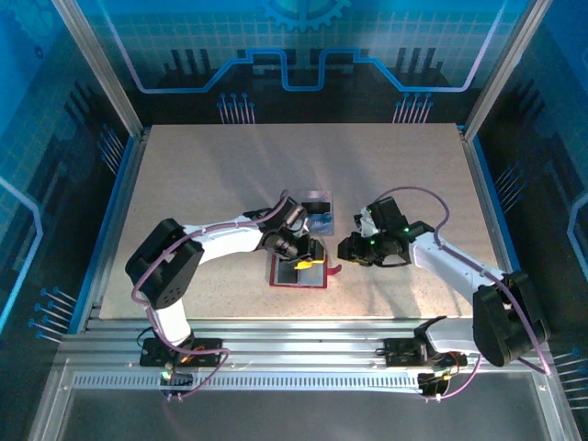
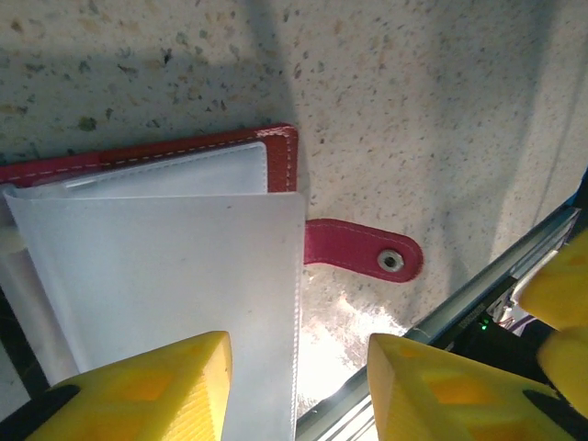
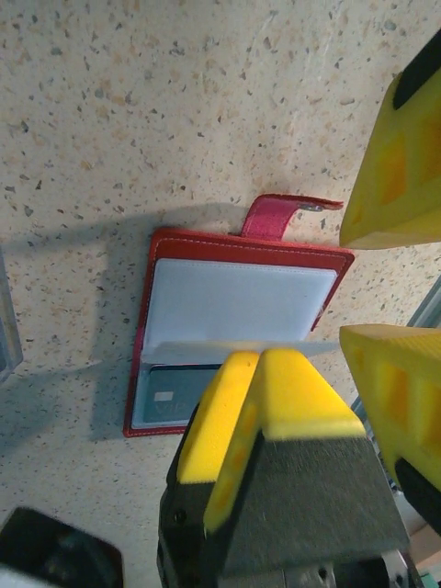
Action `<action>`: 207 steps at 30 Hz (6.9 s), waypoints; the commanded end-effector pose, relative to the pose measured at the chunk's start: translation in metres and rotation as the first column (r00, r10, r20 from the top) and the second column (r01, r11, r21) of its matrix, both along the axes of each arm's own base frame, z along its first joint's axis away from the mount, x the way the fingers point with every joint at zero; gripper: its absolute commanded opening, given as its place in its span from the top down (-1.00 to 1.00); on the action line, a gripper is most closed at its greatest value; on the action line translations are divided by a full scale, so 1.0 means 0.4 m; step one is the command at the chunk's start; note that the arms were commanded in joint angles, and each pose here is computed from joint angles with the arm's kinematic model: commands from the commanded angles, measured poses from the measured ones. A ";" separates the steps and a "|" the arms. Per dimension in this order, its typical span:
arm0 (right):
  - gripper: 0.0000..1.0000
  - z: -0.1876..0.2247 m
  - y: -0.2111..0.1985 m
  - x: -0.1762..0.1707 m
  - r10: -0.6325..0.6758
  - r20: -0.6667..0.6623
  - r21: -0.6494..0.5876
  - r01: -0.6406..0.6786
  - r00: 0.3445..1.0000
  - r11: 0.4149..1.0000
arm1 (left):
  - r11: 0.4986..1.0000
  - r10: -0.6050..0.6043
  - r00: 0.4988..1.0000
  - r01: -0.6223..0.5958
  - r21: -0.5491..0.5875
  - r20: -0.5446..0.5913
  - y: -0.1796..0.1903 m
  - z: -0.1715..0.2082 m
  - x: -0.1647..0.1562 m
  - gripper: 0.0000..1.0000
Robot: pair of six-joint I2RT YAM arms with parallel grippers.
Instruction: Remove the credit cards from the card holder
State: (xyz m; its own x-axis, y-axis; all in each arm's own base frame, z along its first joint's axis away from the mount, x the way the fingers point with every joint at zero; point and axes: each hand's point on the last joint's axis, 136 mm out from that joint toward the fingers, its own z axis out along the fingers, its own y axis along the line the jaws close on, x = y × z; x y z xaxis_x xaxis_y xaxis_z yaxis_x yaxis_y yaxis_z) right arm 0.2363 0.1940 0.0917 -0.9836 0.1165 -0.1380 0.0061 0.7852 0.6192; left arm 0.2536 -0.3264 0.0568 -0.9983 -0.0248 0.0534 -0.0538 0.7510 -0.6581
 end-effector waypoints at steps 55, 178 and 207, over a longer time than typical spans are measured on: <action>0.44 -0.021 0.168 0.011 0.099 -0.047 0.047 -0.097 0.994 0.994 | 0.984 0.176 0.982 -0.175 -0.017 0.073 0.189 0.061 0.008 0.09; 0.47 -0.111 0.307 0.006 0.190 -0.120 0.033 -0.187 0.974 0.982 | 0.979 0.194 0.979 -0.188 0.081 -0.070 0.262 -0.097 -0.041 0.93; 0.48 -0.180 0.259 -0.009 0.181 -0.159 -0.084 -0.196 0.971 0.977 | 0.979 0.194 0.979 -0.189 0.082 -0.064 0.262 -0.085 -0.037 0.94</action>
